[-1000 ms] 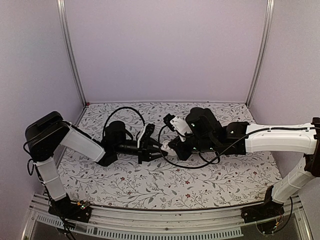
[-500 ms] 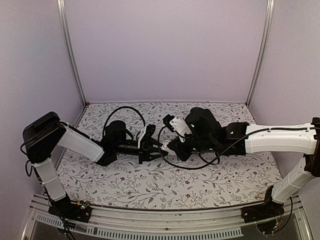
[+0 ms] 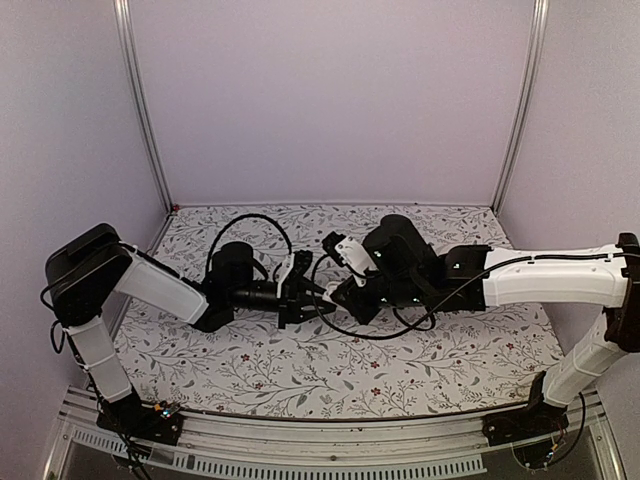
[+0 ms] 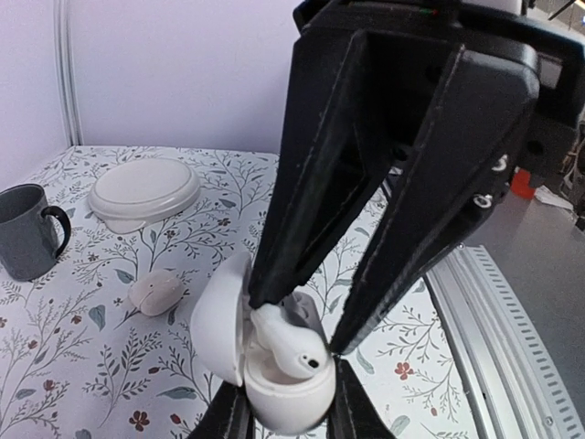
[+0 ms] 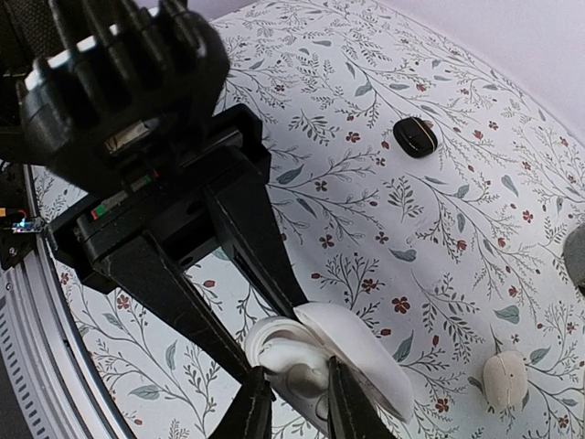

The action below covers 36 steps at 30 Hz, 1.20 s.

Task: Insert the wireless bluetooth earbuds into the charging case
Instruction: Insert the left earbud into the left side groove of the charging case.

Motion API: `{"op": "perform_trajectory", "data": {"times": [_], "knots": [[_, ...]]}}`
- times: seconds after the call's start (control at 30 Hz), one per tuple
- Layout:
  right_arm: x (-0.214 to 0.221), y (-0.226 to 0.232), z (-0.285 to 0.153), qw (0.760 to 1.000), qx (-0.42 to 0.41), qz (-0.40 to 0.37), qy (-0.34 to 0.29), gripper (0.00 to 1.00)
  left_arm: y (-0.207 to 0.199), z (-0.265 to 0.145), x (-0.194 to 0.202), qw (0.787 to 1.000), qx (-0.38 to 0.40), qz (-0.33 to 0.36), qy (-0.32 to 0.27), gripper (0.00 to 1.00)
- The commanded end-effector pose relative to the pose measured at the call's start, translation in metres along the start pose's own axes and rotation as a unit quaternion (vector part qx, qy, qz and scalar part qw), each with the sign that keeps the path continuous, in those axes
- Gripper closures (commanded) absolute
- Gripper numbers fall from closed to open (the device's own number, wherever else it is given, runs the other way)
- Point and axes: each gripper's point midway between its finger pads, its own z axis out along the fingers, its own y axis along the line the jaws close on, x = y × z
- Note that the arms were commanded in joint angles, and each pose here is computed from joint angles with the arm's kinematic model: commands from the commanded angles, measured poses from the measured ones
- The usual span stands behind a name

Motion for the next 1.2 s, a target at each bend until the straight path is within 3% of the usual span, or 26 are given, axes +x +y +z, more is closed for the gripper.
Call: {"op": "perform_trajectory", "data": {"times": [0.0,0.17,0.4,0.7,0.97,1.17], "knots": [[0.013,0.031,0.007,0.998,-0.045,0.002,0.031,0.80,0.002,-0.001,-0.049,0.996,-0.024,0.060,-0.055,1.00],[0.013,0.030,0.008,0.999,-0.040,0.003,0.031,0.91,-0.002,-0.002,-0.051,0.996,-0.018,0.069,-0.057,1.00],[0.014,0.028,0.010,0.999,-0.034,0.001,0.037,0.92,-0.008,0.000,-0.049,0.996,-0.009,0.080,-0.049,1.00],[-0.002,0.030,-0.018,0.998,-0.062,0.007,0.005,0.83,-0.004,-0.008,-0.047,0.995,-0.015,0.071,-0.070,1.00],[-0.031,0.009,-0.095,0.987,-0.140,0.049,-0.057,0.69,-0.020,-0.018,-0.047,0.990,0.015,0.117,-0.081,1.00],[-0.021,-0.012,-0.110,0.984,-0.143,0.093,-0.050,0.66,-0.036,-0.031,-0.059,0.979,0.016,0.175,-0.098,1.00]]}}
